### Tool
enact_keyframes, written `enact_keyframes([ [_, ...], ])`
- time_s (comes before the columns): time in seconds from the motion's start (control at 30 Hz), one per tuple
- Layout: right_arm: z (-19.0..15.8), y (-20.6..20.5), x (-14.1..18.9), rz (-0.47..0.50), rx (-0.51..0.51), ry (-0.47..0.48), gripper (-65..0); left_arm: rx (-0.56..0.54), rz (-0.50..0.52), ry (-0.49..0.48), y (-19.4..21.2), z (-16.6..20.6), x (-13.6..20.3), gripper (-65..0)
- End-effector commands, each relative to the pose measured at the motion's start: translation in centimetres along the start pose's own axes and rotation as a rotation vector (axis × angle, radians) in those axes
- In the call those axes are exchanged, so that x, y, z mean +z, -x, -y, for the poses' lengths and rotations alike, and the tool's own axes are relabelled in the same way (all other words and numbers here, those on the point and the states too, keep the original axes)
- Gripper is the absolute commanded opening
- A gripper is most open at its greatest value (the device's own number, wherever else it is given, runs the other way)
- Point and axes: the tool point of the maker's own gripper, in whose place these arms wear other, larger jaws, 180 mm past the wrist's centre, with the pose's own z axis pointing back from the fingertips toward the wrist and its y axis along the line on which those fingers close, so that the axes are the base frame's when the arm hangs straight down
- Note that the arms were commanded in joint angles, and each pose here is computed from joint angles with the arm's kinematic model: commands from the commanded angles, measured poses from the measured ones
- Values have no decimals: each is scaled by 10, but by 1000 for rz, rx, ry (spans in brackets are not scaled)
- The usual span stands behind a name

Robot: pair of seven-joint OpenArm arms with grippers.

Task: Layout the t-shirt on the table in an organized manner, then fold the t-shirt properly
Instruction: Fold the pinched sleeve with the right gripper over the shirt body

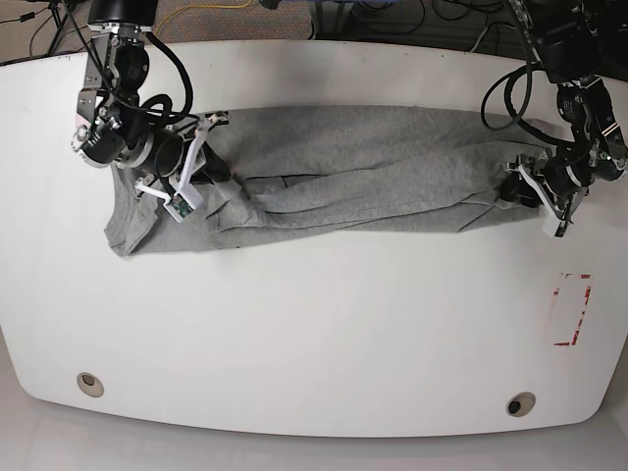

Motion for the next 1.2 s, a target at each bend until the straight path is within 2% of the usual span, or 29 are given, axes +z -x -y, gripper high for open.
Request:
enact_keyframes([
  [0.0, 2, -6, 11, 32, 20, -7, -523, -13, -102, -42, 20, -9, 2, -390],
  [0.17, 1, 8, 18, -7, 23, -25, -411, -13, -102, -42, 20, -9, 2, -390],
  [0.43, 5, 7, 24, 12, 9, -28, -311, -13, -103, -44, 20, -10, 2, -390],
  [0.57, 25, -20, 28, 105, -16, 35, -306, -13, -103, -44, 20, -10, 2, -390],
  [0.73, 53, -36, 21, 146, -71, 120, -306, -13, -103, -44, 20, -10, 2, -390],
  [0.97, 83, -44, -4, 103, -130, 184, -304, -13, -103, -44, 20, -10, 2, -390],
  [1.17, 92, -46, -26, 101, -183, 165, -304, -13, -103, -44, 20, -10, 2, -390],
])
